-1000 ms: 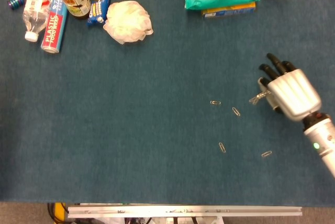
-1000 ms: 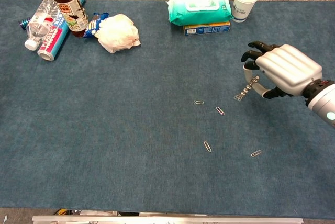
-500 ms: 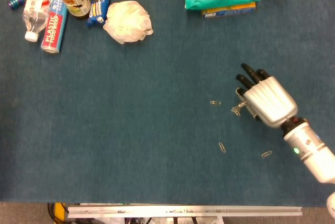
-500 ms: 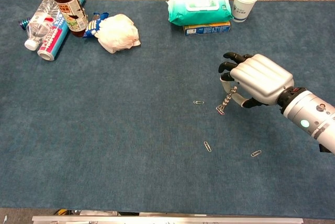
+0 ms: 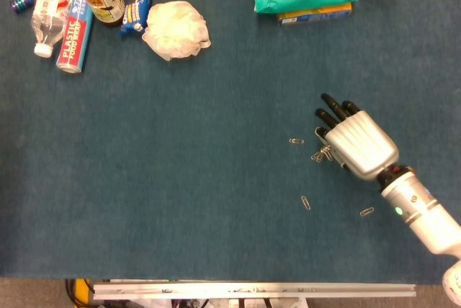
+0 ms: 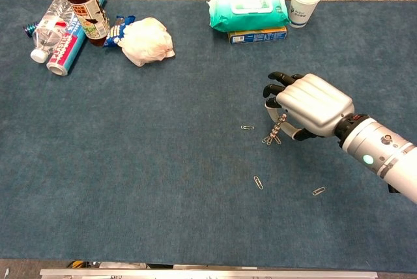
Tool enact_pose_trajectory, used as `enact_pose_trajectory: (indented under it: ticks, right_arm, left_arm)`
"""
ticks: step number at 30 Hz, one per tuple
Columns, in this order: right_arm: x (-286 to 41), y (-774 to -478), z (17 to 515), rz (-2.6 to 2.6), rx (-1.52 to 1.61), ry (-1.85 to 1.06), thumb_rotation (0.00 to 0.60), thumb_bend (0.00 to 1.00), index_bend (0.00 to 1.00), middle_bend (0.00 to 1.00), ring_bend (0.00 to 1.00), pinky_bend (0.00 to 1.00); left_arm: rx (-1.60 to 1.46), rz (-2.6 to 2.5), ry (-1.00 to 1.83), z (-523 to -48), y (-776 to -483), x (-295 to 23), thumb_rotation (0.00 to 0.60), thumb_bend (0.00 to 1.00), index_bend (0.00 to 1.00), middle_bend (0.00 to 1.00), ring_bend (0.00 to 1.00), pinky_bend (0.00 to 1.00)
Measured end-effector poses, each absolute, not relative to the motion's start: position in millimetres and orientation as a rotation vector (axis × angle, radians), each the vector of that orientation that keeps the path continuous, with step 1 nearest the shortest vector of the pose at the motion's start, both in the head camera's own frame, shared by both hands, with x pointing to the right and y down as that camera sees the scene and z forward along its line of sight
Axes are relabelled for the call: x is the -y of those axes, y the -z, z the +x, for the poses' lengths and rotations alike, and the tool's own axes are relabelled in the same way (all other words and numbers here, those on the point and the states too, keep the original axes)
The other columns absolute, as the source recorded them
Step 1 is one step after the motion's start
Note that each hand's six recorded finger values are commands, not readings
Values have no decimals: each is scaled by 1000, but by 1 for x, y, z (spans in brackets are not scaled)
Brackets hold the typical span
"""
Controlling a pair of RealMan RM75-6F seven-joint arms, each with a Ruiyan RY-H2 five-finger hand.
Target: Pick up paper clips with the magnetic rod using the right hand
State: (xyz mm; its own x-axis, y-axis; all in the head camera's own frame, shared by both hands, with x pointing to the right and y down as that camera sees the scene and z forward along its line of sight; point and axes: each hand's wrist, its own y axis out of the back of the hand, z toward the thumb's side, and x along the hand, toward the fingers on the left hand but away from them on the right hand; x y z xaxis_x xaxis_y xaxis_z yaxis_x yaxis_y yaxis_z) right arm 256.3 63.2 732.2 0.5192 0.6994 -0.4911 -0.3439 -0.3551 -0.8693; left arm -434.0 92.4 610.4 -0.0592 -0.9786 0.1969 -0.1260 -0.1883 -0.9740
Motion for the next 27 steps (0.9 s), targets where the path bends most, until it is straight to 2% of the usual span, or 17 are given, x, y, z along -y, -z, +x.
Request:
enact_pose_trajectory:
  ticks: [9, 27]
  right_arm:
    - [-58, -722, 272, -1573, 358, -1130, 600, 386, 521, 264, 71, 269]
    - [-45, -701, 347, -1532, 541, -1237, 600, 386, 521, 264, 71, 269]
  left_arm:
    - [-1245, -1408, 1356, -433, -612, -92, 600, 262, 371, 328, 294, 538]
    - [-1196, -1412, 1384, -426, -621, -88, 600, 262, 371, 328, 294, 538]
